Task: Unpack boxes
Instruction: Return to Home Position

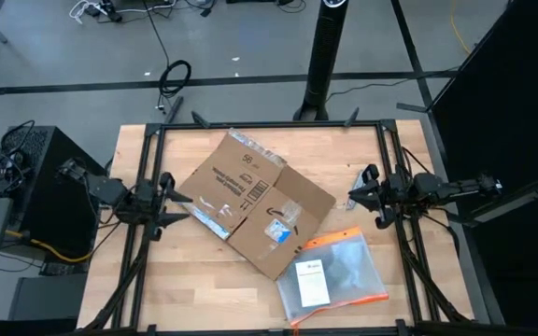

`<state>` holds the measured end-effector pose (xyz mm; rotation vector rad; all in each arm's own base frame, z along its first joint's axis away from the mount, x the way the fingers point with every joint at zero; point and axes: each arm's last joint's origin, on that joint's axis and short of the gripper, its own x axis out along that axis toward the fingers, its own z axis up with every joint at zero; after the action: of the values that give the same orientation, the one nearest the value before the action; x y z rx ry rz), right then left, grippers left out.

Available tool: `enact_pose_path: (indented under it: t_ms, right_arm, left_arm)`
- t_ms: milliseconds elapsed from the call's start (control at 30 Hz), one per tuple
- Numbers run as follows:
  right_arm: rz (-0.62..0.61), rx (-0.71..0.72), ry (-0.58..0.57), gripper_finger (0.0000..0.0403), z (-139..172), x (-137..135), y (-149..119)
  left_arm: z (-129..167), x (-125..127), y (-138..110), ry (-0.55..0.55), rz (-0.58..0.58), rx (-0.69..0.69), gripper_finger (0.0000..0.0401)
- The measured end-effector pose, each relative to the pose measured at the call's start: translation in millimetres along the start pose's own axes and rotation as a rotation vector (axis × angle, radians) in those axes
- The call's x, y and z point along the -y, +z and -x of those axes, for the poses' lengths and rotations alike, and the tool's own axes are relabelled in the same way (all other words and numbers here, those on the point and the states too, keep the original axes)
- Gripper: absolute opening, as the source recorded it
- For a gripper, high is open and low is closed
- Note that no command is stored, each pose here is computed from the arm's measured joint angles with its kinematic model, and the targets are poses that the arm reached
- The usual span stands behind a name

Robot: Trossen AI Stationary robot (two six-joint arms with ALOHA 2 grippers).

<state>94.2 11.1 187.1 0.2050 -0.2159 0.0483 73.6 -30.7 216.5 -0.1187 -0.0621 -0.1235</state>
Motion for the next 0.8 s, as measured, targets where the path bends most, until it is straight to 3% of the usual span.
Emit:
enact_pose_path:
  t_ms: [600, 800]
  right_arm:
    - [-0.006, 0.010, -0.001, 0.0002, 0, 0, 1]
    - [-0.005, 0.009, -0.001, 0.0011, 0, 0, 0]
  left_arm:
    - [-10, 9, -42, -0.258, -0.143, 0.034, 0.0198]
    - [-10, 9, -42, -0.261, -0.145, 0.036, 0.0198]
